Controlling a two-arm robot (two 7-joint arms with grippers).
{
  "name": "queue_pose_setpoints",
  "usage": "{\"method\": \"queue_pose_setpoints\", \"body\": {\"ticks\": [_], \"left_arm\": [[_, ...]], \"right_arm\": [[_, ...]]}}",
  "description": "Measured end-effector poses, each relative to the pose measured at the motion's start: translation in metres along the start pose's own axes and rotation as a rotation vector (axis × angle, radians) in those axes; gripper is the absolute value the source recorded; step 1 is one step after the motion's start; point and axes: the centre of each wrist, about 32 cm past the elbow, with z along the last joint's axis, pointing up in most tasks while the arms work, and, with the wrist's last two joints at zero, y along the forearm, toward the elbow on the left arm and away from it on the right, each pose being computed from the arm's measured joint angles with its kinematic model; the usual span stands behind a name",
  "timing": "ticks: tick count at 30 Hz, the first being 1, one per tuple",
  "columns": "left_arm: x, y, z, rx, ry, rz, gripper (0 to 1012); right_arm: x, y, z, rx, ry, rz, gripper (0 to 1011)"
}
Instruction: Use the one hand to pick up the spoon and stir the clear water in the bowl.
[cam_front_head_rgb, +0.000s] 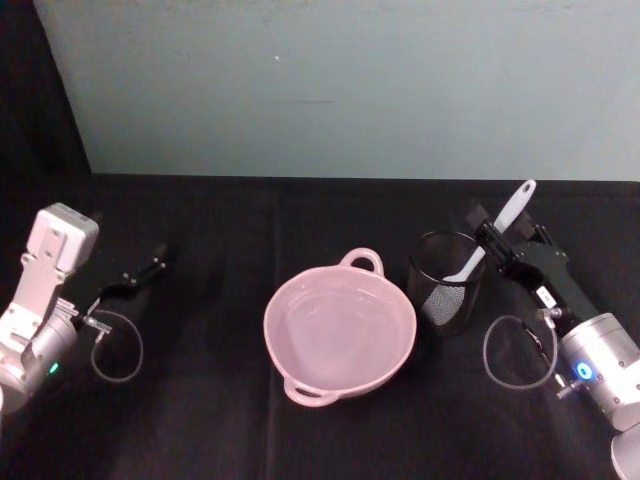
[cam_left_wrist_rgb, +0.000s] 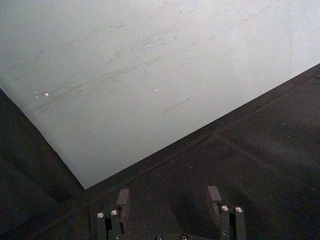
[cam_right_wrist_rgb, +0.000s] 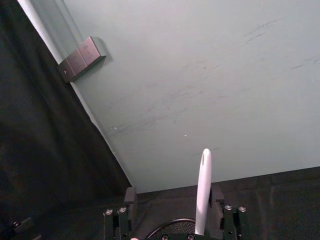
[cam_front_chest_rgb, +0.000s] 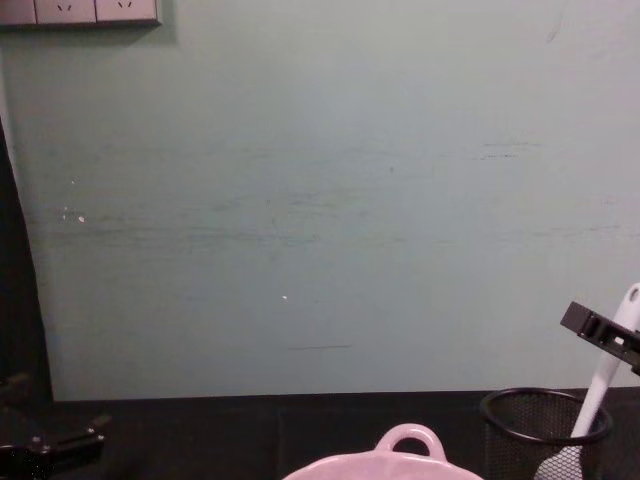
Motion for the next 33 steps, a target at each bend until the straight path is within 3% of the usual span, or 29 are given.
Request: {"method": "queue_pose_setpoints", "body": {"ticks": [4, 11, 13, 19, 20, 23, 33], "left_arm": [[0.0000, 0.0000, 0.0000, 0.000, 0.000, 0.000, 1005], [0.0000, 0.0000, 0.0000, 0.000, 0.000, 0.000, 1005], [0.0000, 0.0000, 0.0000, 0.000, 0.000, 0.000, 1005], [0.0000, 0.0000, 0.0000, 0.000, 0.000, 0.000, 1005], [0.0000, 0.0000, 0.0000, 0.000, 0.000, 0.000, 1005], [0.0000, 0.0000, 0.0000, 0.000, 0.000, 0.000, 1005], [0.0000, 0.0000, 0.0000, 0.000, 0.000, 0.000, 1005]], "right_arm": [[0.000, 0.000, 0.000, 0.000, 0.000, 0.000, 998], [0.000, 0.000, 0.000, -0.001, -0.005, 0.000, 1003], [0.001, -0.001, 0.001, -0.007, -0.028, 0.003, 1003], [0.000, -0.003, 0.008, -0.039, -0.166, -0.024, 1002], [0.000, -0.003, 0.008, -0.039, -0.166, -0.024, 1002], [-0.002, -0.006, 0.012, -0.054, -0.242, -0.044, 1003], [-0.002, -0.012, 0.018, -0.092, -0.375, -0.079, 1003]]}}
